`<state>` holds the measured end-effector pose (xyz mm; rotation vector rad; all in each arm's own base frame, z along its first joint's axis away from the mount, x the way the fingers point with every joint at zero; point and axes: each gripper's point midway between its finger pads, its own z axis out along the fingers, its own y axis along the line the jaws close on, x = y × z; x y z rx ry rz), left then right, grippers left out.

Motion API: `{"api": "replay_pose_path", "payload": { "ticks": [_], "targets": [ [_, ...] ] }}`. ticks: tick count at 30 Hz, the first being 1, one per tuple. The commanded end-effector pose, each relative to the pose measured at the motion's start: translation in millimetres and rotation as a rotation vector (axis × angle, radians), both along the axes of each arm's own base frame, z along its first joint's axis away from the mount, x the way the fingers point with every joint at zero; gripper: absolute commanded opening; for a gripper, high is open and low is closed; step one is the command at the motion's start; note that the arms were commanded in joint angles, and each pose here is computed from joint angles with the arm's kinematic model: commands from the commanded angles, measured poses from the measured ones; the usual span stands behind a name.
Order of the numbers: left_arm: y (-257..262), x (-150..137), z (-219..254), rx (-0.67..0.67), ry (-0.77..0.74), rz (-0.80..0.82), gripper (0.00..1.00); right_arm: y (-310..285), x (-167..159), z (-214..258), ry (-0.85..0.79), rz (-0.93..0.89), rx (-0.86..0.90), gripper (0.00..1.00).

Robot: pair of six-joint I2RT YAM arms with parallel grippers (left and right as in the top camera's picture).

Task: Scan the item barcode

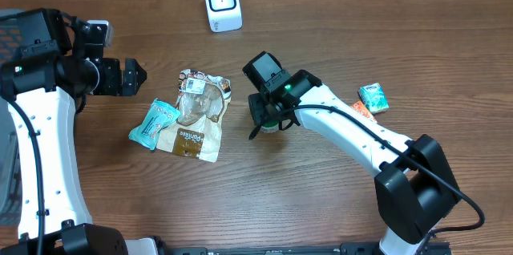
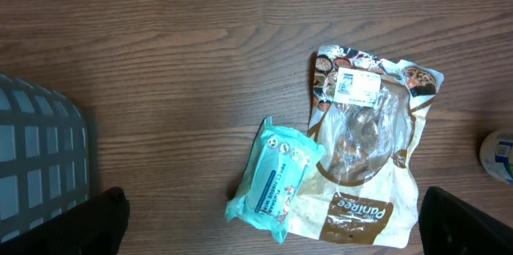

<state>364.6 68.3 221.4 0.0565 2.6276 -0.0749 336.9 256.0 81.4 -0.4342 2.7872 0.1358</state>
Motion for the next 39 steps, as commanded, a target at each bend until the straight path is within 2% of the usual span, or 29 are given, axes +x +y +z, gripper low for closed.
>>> {"api": "replay_pose_path", "payload": {
  "ticks": [1, 6, 14, 21, 23, 26, 27, 28, 30, 31, 39],
  "targets": [
    [-2, 3, 11, 0.005, -0.032, -0.019, 1.00, 2, 11, 16, -0.093, 0.257, -0.083, 0.32],
    [-1, 3, 11, 0.005, -0.031, -0.018, 0.99, 3, 3, 13, -0.100, 0.555, -0.156, 0.31],
    [-2, 3, 11, 0.005, -0.031, -0.019, 0.99, 27, -30, 13, -0.087, 1.027, -0.068, 0.31],
    [-2, 3, 11, 0.005, -0.031, -0.019, 0.99, 24, -46, 10, -0.092, 1.296, -0.084, 0.31],
    [-1, 3, 11, 0.005, -0.031, -0.018, 1.00, 23, -49, 10, -0.090, 1.327, -0.088, 0.44],
    [-1, 3, 11, 0.005, -0.031, -0.018, 1.00, 23, -48, 10, -0.090, 1.326, -0.088, 0.61],
    [-1, 3, 11, 0.005, -0.031, -0.018, 0.99, 23, -48, 10, -0.089, 1.322, -0.087, 0.69],
    [-1, 3, 11, 0.005, -0.031, -0.018, 1.00, 23, -48, 10, -0.086, 1.306, -0.084, 0.83],
    [-1, 3, 11, 0.005, -0.031, -0.018, 0.99, 25, -46, 11, -0.079, 1.236, -0.067, 0.96],
    [-1, 3, 11, 0.005, -0.031, -0.018, 1.00, 27, -43, 14, -0.068, 1.160, -0.050, 1.00],
    [-1, 3, 11, 0.005, -0.031, -0.018, 1.00, 27, -17, 56, -0.008, 0.647, 0.066, 1.00]
  ]
}}
